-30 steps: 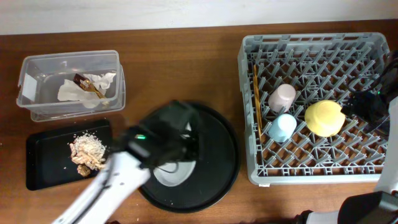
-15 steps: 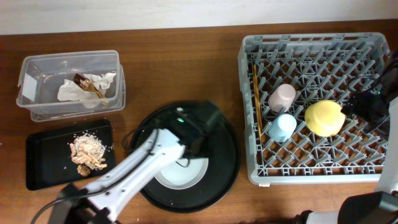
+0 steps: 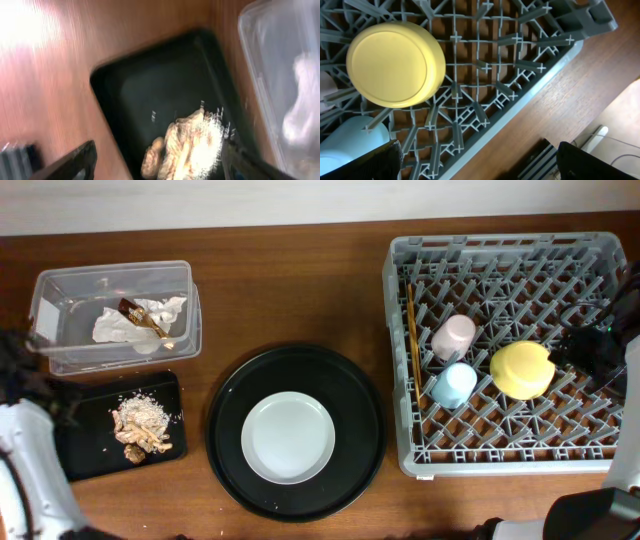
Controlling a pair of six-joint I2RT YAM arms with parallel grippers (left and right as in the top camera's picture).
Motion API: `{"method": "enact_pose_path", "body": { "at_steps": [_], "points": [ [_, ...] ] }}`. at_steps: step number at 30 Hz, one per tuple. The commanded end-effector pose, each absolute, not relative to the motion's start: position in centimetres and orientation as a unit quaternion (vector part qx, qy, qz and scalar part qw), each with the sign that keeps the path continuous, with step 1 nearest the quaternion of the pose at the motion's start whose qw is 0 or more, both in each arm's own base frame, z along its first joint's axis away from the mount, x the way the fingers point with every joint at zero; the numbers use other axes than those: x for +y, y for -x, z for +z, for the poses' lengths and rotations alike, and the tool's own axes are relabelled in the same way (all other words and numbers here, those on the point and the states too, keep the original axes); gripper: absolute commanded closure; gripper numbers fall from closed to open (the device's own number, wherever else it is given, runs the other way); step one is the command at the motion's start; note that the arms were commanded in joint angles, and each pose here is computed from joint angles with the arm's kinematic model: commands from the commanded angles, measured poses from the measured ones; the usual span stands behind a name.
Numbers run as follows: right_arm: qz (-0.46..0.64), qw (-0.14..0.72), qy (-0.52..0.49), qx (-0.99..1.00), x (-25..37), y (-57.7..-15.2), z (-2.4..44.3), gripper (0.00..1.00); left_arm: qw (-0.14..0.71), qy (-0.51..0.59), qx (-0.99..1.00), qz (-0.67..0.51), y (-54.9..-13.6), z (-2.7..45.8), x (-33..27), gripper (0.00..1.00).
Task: Sort waste into correct bins and load items into the dishwasher rack
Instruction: 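Withdraw the left gripper to the left side of the table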
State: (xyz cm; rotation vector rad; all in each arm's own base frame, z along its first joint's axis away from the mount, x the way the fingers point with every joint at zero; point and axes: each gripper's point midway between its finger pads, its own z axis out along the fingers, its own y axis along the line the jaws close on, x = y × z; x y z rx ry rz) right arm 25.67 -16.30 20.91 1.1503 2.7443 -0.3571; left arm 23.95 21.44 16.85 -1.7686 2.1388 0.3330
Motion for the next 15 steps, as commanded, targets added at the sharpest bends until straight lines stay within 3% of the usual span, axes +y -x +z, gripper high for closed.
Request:
{"method": "enact_pose_path", "body": {
  "at_steps": [1, 4, 5, 6, 8, 11, 15],
  "points": [
    [-0.126, 0.069, -0.389, 0.91, -16.6, -25.4, 20.8, 0.01, 0.187, 0.654, 0.721, 0.131, -24.1, 15.5, 26.1, 0.08],
    [-0.126, 0.069, -0.389, 0.91, -16.6, -25.4, 20.8, 0.01, 0.188, 0.622, 0.745, 0.15, -23.7, 15.0, 28.4, 0.11],
    [-0.126, 0.069, -0.389, 0.91, -16.6, -25.4, 20.8, 0.01, 0.196, 0.524, 0.811, 0.173, -25.0, 15.1, 29.5, 0.32],
    [-0.126, 0.069, -0.389, 0.91, -16.6, -25.4, 20.8, 0.01, 0.194, 0.44, 0.858, 0.18, -26.0, 14.9, 29.7, 0.36],
    [-0.126, 0.069, -0.389, 0.91, -16.6, -25.4, 20.8, 0.01, 0.168, 0.337, 0.91, 0.176, -26.7, 13.3, 29.8, 0.16],
    [-0.126, 0.069, -0.389, 0.91, -16.6, -25.4, 20.8, 0.01, 0.122, 0.259, 0.944, 0.165, -26.8, 9.7, 30.2, 0.2],
    [-0.126, 0.069, -0.389, 0.91, -16.6, -25.4, 20.8, 0.01, 0.085, 0.238, 0.955, 0.155, -26.9, 5.8, 30.8, 0.26]
  ]
}}
